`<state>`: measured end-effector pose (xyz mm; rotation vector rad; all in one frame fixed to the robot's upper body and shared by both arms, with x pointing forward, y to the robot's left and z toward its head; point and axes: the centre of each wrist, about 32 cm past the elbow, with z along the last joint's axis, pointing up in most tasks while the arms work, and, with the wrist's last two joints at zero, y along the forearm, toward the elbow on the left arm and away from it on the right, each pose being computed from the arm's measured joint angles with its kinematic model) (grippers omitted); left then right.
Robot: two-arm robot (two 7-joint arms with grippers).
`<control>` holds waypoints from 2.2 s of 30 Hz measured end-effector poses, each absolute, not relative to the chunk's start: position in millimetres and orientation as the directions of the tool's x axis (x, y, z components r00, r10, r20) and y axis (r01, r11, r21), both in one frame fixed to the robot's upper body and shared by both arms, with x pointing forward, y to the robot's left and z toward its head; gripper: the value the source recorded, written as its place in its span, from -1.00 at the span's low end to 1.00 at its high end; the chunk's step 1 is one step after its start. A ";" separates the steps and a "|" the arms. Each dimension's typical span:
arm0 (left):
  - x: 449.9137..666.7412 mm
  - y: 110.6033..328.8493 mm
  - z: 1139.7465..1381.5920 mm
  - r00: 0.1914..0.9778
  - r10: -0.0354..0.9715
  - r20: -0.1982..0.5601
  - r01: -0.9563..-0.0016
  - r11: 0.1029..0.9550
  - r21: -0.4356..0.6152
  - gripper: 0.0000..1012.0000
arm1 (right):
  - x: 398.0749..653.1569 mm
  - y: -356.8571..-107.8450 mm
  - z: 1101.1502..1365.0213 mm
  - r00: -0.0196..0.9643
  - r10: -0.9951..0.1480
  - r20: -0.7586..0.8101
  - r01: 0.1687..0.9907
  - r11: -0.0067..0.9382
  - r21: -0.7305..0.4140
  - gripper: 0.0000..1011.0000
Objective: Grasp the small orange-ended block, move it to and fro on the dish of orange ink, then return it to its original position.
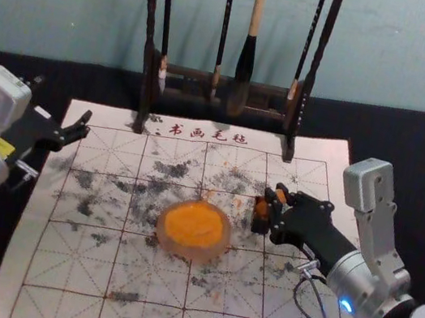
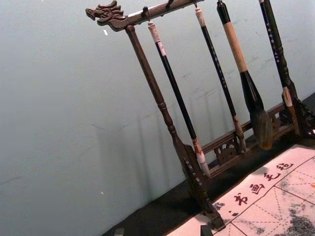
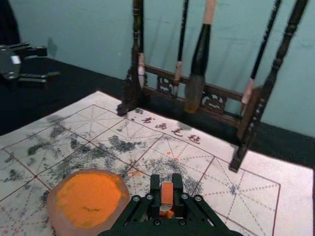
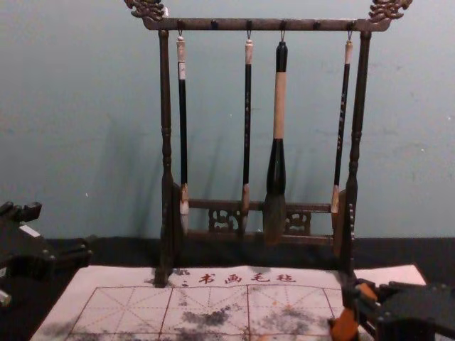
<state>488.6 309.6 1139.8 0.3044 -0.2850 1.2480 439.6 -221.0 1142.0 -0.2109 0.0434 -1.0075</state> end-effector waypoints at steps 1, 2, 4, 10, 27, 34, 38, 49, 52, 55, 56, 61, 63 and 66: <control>488.6 309.7 1139.8 0.292 0.880 0.374 -0.955 0.287 0.070 0.98 | 440.7 -222.9 1145.0 0.549 -0.833 0.073 0.826 0.528 -0.197 -0.75; 488.6 309.6 1139.8 0.292 0.880 0.374 -0.955 0.287 0.070 0.98 | 441.3 -223.8 1146.4 0.555 -0.828 0.078 0.823 0.533 -0.197 -0.75; 488.6 309.7 1139.8 0.292 0.880 0.374 -0.955 0.287 0.070 0.98 | 444.1 -228.6 1152.6 0.574 -0.813 0.099 0.813 0.550 -0.192 -0.75; 488.6 309.7 1139.8 0.292 0.880 0.374 -0.955 0.287 0.070 0.98 | 452.8 -241.7 1170.5 0.614 -0.774 0.156 0.788 0.590 -0.173 -0.75; 488.6 309.7 1139.8 0.292 0.880 0.374 -0.955 0.287 0.070 0.98 | 497.0 -246.3 1207.0 0.763 -0.603 0.233 0.640 0.755 -0.141 -0.75; 488.6 309.7 1139.8 0.292 0.880 0.374 -0.955 0.287 0.070 0.98 | 518.0 -233.3 1214.9 0.835 -0.512 0.203 0.546 0.815 -0.193 -0.75; 488.6 309.6 1139.8 0.292 0.880 0.374 -0.955 0.287 0.070 0.98 | 526.7 -227.1 1217.0 0.860 -0.471 0.198 0.508 0.828 -0.237 -0.75; 488.6 309.7 1139.8 0.292 0.880 0.374 -0.955 0.287 0.070 0.98 | 548.2 -216.3 1215.1 0.908 -0.377 0.184 0.419 0.830 -0.367 -0.75; 488.6 309.7 1139.8 0.292 0.880 0.374 -0.955 0.287 0.070 0.98 | 551.4 -214.8 1214.4 0.914 -0.366 0.176 0.406 0.828 -0.386 -0.75; 488.6 309.6 1139.8 0.292 0.880 0.374 -0.955 0.287 0.070 0.98 | 555.2 -213.4 1213.8 0.920 -0.354 0.167 0.391 0.826 -0.406 -0.75; 488.6 309.7 1139.8 0.292 0.880 0.374 -0.955 0.287 0.070 0.98 | 557.0 -212.5 1213.5 0.924 -0.348 0.160 0.382 0.825 -0.417 -0.75; 488.6 309.7 1139.8 0.292 0.880 0.374 -0.955 0.287 0.070 0.98 | 563.6 -211.2 1213.0 0.934 -0.335 0.128 0.356 0.822 -0.445 -0.75; 488.6 309.6 1139.8 0.292 0.880 0.374 -0.955 0.287 0.070 0.98 | 565.3 -210.7 1213.0 0.935 -0.333 0.119 0.350 0.821 -0.451 -0.75; 488.6 309.7 1139.8 0.292 0.880 0.374 -0.955 0.287 0.070 0.98 | 568.2 -209.1 1212.1 0.939 -0.328 0.105 0.338 0.819 -0.464 -0.75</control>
